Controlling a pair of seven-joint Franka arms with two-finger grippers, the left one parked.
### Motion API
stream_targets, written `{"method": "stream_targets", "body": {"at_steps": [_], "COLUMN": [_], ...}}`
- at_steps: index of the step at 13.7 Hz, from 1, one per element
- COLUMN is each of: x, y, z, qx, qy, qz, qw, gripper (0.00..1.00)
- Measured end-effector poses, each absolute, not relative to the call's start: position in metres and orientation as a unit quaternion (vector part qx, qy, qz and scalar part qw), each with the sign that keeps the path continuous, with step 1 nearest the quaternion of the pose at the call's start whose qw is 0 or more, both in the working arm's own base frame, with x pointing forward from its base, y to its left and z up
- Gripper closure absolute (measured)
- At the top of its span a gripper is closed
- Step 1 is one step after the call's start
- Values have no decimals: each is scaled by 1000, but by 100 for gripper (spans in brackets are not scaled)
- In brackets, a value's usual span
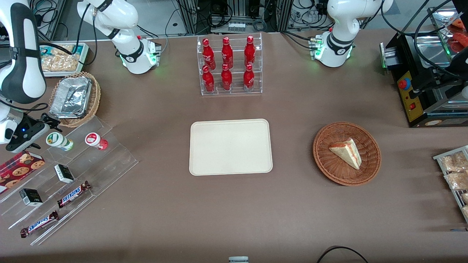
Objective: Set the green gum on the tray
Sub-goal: 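Lower the right gripper around the green gum bottle and close it, then lift the green gum bottle off the stand with the right gripper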
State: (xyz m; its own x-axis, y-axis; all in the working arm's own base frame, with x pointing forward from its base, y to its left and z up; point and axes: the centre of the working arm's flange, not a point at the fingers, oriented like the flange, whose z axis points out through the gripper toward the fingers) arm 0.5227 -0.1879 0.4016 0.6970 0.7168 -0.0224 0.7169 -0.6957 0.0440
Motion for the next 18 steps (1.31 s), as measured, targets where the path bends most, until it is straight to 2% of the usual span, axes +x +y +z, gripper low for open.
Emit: {"method": "stream_targets", "body": {"at_steps": [5, 7, 8, 10, 11, 18], "x": [526, 525, 525, 525, 525, 526], "y": [-189, -188, -188, -188, -188, -175], "z": [382, 374, 374, 374, 374, 389], "qx": [921, 920, 920, 920, 921, 923], "qy": [390, 390, 390, 390, 390, 384], "qz": [1, 0, 0, 0, 0, 0], "qw": [27, 26, 26, 26, 26, 23], "gripper": [1, 4, 12, 38, 42, 41]}}
